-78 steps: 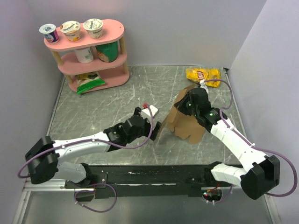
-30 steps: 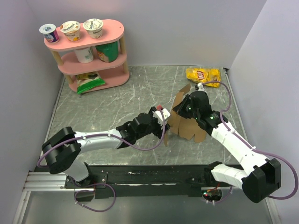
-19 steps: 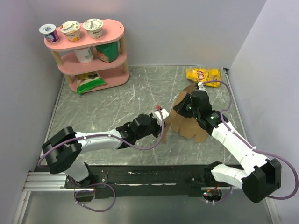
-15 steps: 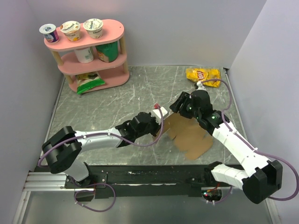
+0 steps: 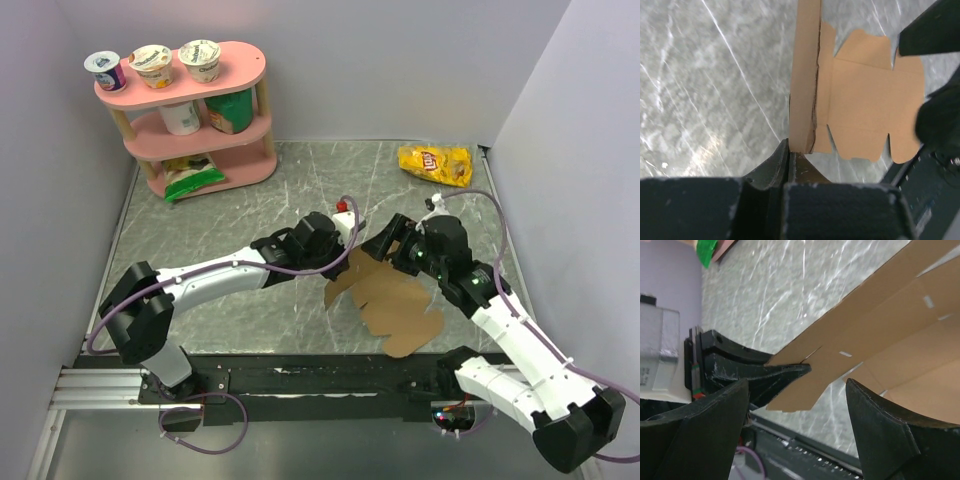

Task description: Fold the paper box

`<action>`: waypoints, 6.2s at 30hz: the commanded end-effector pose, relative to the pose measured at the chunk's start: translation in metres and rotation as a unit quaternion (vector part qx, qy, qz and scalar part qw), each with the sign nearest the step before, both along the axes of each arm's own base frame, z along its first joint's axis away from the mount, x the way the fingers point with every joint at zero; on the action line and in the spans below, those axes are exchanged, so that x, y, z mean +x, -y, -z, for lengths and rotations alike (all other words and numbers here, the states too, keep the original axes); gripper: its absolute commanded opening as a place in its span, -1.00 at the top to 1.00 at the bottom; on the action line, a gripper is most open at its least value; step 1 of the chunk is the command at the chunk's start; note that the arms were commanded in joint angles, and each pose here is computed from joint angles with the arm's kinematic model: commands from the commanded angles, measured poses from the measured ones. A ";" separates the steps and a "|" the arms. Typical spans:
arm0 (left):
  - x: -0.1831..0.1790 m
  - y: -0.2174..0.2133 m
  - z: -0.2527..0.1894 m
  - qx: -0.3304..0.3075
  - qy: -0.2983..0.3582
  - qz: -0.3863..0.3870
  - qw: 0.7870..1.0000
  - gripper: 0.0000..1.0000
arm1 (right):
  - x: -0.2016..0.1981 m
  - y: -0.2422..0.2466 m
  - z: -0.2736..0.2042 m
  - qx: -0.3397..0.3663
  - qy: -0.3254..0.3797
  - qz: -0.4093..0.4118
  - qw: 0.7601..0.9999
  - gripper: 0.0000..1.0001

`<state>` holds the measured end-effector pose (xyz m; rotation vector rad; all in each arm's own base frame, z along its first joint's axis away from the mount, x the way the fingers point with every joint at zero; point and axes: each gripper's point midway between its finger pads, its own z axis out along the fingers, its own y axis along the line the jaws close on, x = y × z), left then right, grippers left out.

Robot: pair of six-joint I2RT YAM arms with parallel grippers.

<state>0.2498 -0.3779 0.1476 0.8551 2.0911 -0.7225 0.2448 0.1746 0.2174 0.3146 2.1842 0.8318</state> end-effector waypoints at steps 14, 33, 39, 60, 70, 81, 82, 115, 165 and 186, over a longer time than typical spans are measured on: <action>-0.026 -0.002 0.009 0.034 -0.029 0.075 0.996 0.98 | 0.018 -0.042 0.016 0.094 -0.035 0.030 0.995 -0.64; -0.031 -0.012 0.020 0.040 -0.025 0.078 0.996 -0.10 | 0.017 -0.037 0.034 0.054 -0.043 0.042 0.997 0.84; -0.036 -0.008 0.033 0.038 -0.056 0.075 0.995 -0.07 | 0.019 -0.033 0.038 0.051 -0.042 0.055 0.996 0.93; -0.010 0.012 0.029 -0.074 -0.086 -0.060 0.992 0.11 | 0.022 -0.024 0.039 0.054 -0.024 0.082 0.995 1.00; -0.028 0.003 0.039 0.003 -0.098 0.004 0.995 0.81 | 0.024 -0.009 0.040 -0.107 -0.004 0.011 0.994 1.00; -0.060 -0.010 0.041 0.071 -0.110 0.134 0.982 0.82 | 0.026 0.010 0.026 -0.231 0.077 -0.068 0.967 1.00; -0.063 -0.013 0.043 0.081 -0.110 0.147 0.980 0.82 | 0.027 0.012 0.024 -0.244 0.090 -0.075 0.963 1.00; -0.078 -0.017 0.029 0.037 -0.141 0.239 0.960 0.80 | 0.057 0.008 -0.027 -0.272 0.400 -0.066 0.873 0.60; -0.057 -0.102 -0.088 -0.015 -0.084 0.287 0.954 0.68 | -0.007 -0.049 -0.042 -0.180 0.420 -0.512 0.727 -0.96; -0.013 -0.102 -0.071 0.021 -0.045 0.200 0.979 0.43 | 0.027 -0.052 0.009 -0.265 0.400 -0.429 0.765 0.32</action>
